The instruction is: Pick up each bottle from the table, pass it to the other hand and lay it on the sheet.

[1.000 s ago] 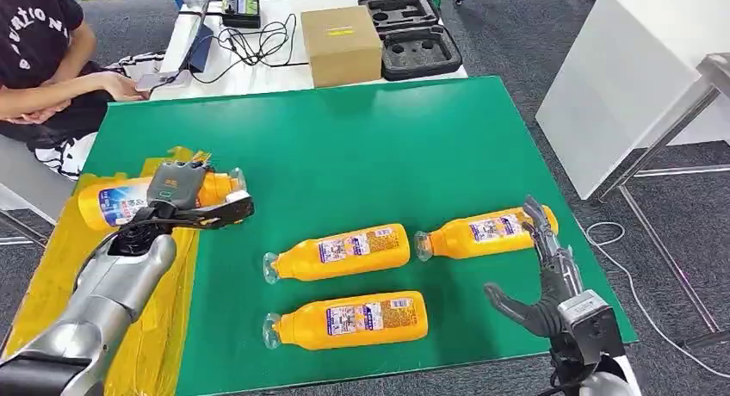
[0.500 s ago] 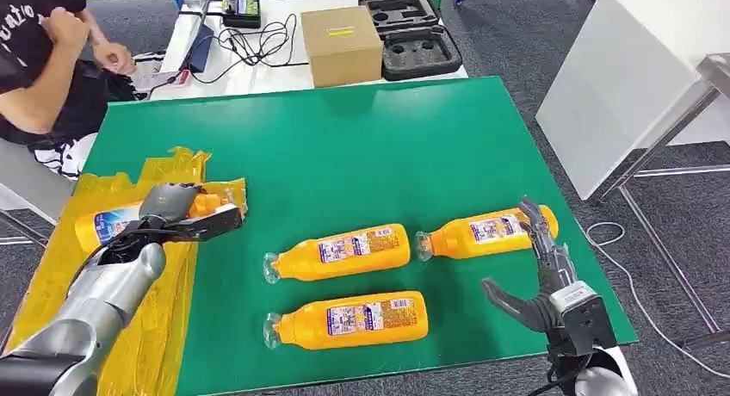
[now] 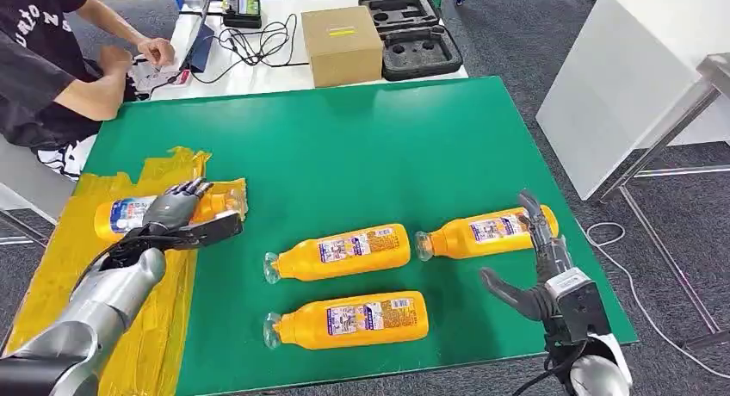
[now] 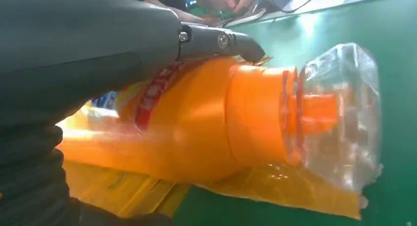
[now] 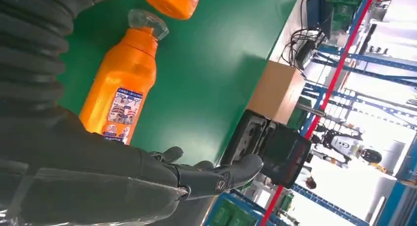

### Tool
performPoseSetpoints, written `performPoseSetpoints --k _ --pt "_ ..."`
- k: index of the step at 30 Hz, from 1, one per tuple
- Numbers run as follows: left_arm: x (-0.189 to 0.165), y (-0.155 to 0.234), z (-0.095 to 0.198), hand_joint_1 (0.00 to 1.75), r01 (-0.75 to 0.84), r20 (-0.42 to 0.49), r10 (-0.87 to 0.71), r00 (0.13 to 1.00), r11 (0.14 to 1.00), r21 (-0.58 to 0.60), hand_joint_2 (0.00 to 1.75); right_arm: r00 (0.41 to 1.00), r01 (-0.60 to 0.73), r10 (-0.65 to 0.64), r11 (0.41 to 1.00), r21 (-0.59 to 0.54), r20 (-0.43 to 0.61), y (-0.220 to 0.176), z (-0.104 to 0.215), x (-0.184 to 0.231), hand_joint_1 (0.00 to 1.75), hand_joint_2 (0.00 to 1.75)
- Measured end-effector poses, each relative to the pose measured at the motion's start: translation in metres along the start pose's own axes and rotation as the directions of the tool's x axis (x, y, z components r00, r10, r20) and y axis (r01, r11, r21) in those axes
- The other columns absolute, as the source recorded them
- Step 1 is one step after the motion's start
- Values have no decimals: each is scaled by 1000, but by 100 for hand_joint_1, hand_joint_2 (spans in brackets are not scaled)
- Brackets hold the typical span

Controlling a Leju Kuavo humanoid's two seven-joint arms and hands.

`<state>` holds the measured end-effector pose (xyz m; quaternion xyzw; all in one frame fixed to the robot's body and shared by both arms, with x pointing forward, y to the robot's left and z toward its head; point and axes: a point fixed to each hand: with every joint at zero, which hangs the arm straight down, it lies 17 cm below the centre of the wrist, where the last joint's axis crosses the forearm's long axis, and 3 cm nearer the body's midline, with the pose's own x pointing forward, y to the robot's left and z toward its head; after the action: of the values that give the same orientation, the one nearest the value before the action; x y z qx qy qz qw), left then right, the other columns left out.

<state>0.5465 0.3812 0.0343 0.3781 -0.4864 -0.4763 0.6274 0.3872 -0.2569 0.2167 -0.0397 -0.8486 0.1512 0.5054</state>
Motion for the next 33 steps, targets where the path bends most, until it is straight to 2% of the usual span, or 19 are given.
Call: performPoseSetpoints --k 6,12,20,25,33 --pt "0 -2 1 0 -13 2 13 1000 1000 -1 175 1000 2 -2 1000 4 0 1 -6 -3 0 175" --pt "38 -2 12 0 -219 187 217 958 976 -11 175 1000 11 -11 1000 -6 -7 0 -5 -9 0 175" --pt "50 12 17 0 -257 230 244 942 966 30 175 1000 13 -13 1000 -4 -16 1 -4 -12 0 175" --pt "78 54 24 0 -363 320 313 894 925 110 175 1000 8 -8 1000 -11 -19 1 -2 -13 0 175" --pt "111 102 43 0 -343 376 233 897 903 259 175 994 -110 109 993 -36 -25 -7 1 -12 0 175"
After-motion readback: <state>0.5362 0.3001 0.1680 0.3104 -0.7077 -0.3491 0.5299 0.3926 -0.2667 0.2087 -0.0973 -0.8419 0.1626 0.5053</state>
